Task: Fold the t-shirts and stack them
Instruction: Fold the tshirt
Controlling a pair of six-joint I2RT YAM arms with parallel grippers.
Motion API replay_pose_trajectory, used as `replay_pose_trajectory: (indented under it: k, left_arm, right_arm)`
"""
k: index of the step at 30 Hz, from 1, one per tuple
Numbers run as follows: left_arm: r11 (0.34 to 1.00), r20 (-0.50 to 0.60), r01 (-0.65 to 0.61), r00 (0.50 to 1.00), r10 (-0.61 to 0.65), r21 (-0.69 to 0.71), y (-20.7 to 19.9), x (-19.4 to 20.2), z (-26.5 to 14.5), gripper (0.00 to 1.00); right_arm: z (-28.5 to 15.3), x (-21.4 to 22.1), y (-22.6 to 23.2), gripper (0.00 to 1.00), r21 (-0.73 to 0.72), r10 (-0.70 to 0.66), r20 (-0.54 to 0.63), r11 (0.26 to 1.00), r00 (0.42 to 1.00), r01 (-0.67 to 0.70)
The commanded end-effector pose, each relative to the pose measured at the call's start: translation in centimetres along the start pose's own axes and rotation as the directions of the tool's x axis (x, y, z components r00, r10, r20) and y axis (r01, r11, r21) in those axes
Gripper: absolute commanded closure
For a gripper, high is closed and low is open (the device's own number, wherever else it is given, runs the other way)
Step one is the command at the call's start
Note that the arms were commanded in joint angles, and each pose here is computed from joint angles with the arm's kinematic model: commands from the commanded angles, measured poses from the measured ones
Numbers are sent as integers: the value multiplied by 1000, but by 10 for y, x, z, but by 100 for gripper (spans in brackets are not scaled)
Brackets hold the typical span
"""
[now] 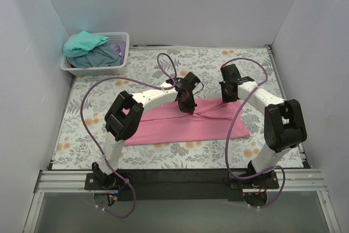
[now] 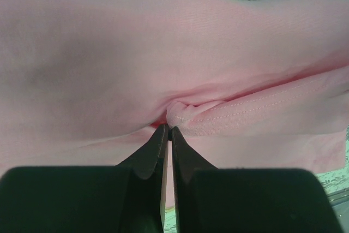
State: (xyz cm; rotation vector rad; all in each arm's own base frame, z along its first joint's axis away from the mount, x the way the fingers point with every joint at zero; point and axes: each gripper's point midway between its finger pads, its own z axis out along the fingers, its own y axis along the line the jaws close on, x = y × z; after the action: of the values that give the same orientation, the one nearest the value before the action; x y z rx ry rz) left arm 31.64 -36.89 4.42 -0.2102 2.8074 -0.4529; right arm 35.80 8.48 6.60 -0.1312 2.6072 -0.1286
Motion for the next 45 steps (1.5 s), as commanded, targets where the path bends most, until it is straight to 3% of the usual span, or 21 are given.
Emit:
replay_pose_trajectory:
  k: [1,14,21,26,32,36,42,45]
  left_arm:
    - [1000,10,19,1000,-19,-9,6,-3,-7,98]
    - [999,33,29,999,-28,-34,12,-6,-10,96]
    - [999,77,37,996,-35,-20,7,-18,-26,69]
    - [999,164,26,986,-30,25,-2,-36,-60,44]
    - [1000,230,13,973,-16,14,17,-35,-81,38]
    - [999,270,7,963,-18,40,30,-30,-96,29]
    - [999,270,-1,963,-12,49,43,-18,-98,29]
    - [995,254,-31,967,5,97,31,-14,-97,32]
  right_arm:
    - [5,-25,-4,98,29,1,67,1000,998,-2]
    - [12,-41,-7,96,55,-19,116,998,993,13]
    - [-1,-46,-2,74,16,-7,141,1000,990,5]
    - [-29,-50,9,72,-87,44,192,996,980,-28]
    - [-50,-23,60,73,-398,128,166,916,978,-52]
    - [-45,-1,76,77,-475,155,108,876,982,-86]
    - [-32,15,90,79,-527,155,63,844,986,-99]
    - [-33,15,91,79,-529,157,62,843,986,-101]
